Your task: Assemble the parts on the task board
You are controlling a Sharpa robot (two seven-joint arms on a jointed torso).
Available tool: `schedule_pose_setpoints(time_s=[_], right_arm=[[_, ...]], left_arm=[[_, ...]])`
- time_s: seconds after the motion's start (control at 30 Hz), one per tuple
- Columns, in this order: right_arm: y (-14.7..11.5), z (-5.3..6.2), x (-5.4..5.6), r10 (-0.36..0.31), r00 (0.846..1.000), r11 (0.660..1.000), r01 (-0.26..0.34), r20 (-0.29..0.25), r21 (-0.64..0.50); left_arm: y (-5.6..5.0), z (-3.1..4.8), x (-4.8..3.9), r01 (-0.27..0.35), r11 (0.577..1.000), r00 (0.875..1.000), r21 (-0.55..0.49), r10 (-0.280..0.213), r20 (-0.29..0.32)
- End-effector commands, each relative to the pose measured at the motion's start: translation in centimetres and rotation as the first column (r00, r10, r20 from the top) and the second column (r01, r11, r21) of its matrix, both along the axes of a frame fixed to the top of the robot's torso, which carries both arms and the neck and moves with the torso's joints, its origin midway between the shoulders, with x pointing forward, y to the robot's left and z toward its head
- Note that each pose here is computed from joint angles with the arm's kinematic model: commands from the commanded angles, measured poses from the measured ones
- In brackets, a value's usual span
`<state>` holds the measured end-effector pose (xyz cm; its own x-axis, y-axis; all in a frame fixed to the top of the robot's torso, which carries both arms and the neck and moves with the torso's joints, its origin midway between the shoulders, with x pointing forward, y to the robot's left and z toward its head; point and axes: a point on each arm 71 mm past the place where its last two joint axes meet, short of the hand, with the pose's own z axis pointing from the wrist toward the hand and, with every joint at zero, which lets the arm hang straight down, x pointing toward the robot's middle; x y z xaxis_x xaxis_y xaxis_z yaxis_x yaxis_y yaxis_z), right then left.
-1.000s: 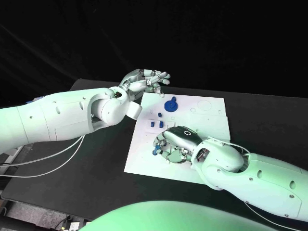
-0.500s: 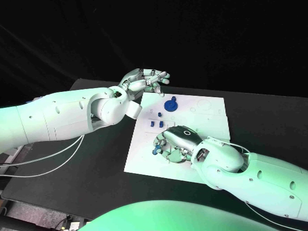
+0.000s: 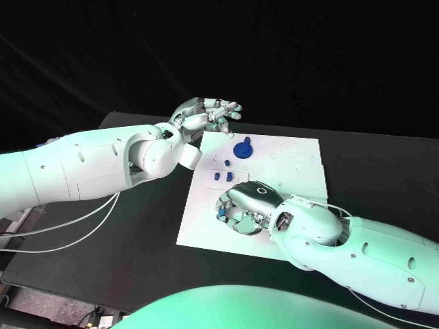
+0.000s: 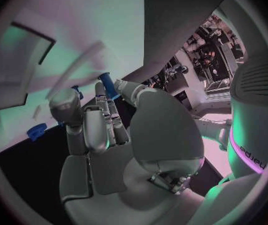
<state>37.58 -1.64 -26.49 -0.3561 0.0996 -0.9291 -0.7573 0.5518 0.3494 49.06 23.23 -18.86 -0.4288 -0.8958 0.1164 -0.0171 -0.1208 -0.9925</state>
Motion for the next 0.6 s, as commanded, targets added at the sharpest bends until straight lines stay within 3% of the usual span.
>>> schedule_pose_setpoints(time_s=[0.03, 0.33, 0.6], right_arm=[[-0.1, -0.2, 0.1, -0.005, 1.000, 1.000, 0.005, -0.001, -0.014], [-0.5, 0.2, 0.3, -0.029, 1.000, 0.998, 0.028, 0.012, 0.058], [-1.0, 0.9, 0.0, -0.009, 1.000, 0.988, 0.010, -0.006, 0.151]], left_arm=[[-0.2, 0.13, -0.08, 0.018, 1.000, 1.000, -0.006, -0.018, 0.007], [-0.2, 0.10, -0.09, 0.022, 1.000, 1.000, -0.005, -0.022, 0.002], [-0.1, 0.09, -0.09, 0.019, 1.000, 1.000, -0.004, -0.019, 0.002]])
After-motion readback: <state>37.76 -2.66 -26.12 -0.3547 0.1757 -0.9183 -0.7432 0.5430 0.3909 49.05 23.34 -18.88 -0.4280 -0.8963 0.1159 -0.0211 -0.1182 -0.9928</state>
